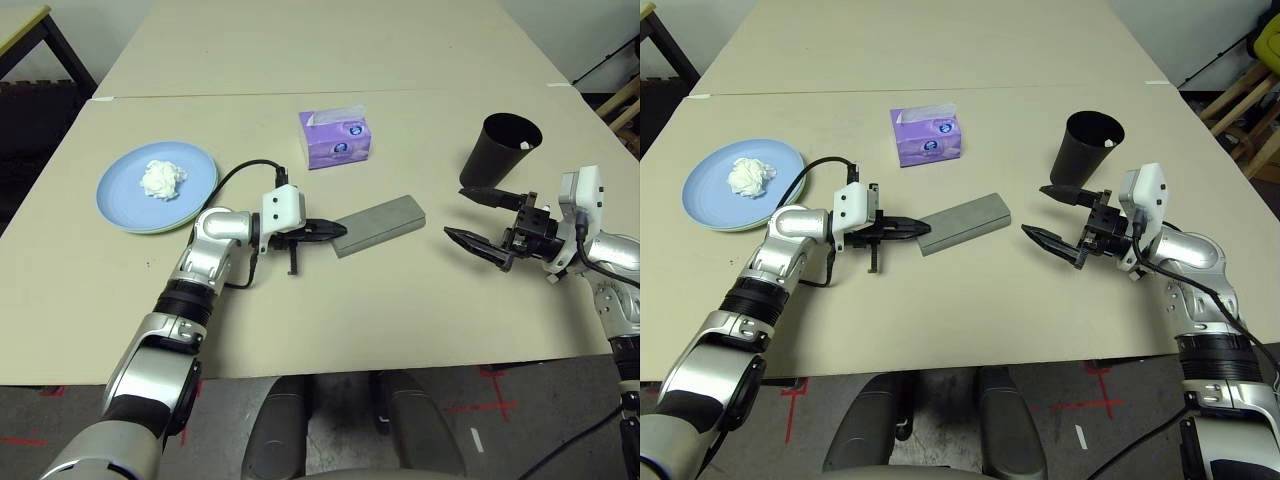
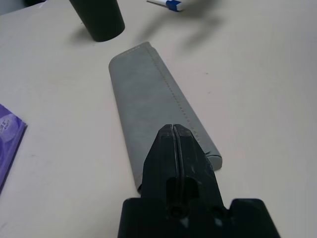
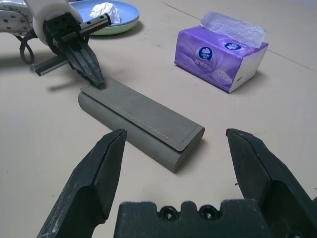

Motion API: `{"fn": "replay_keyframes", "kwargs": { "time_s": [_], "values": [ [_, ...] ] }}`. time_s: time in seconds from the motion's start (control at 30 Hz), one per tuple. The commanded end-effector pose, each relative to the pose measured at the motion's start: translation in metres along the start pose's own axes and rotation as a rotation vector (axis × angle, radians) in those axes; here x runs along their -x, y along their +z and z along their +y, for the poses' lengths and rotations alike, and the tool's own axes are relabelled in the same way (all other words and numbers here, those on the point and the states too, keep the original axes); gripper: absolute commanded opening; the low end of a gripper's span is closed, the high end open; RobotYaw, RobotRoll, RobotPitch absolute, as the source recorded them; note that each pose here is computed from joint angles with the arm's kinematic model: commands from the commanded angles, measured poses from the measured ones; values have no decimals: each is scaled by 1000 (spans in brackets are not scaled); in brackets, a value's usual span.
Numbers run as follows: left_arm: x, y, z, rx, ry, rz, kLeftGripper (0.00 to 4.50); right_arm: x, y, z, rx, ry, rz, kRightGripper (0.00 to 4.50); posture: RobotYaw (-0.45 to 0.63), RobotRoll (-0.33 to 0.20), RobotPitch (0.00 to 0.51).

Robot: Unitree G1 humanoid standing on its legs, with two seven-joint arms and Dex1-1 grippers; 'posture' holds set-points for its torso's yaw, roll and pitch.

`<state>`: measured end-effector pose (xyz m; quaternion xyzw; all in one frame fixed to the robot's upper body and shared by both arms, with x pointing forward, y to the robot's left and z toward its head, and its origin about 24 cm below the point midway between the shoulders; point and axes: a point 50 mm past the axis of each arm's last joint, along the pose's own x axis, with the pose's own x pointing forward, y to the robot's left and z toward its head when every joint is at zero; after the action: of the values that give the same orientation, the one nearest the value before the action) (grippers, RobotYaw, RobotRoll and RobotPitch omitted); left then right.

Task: Organize and tidy the items on the table.

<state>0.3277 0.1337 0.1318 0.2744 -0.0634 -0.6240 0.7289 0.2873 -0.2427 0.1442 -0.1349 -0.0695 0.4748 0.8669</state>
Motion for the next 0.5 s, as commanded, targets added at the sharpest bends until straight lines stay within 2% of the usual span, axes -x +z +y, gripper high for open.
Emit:
{"fn": "replay_keyframes", "kwargs": {
  "time_s": [0.03, 0.5],
  "values": [
    [-2, -5, -10, 13, -43, 32, 70, 3, 1, -1, 14, -6, 4, 4500, 26, 0, 177],
    [-2, -14, -14, 24, -53, 91, 70, 4, 1, 0, 18, -9, 5, 4500, 21, 0, 174]
  ]
}}
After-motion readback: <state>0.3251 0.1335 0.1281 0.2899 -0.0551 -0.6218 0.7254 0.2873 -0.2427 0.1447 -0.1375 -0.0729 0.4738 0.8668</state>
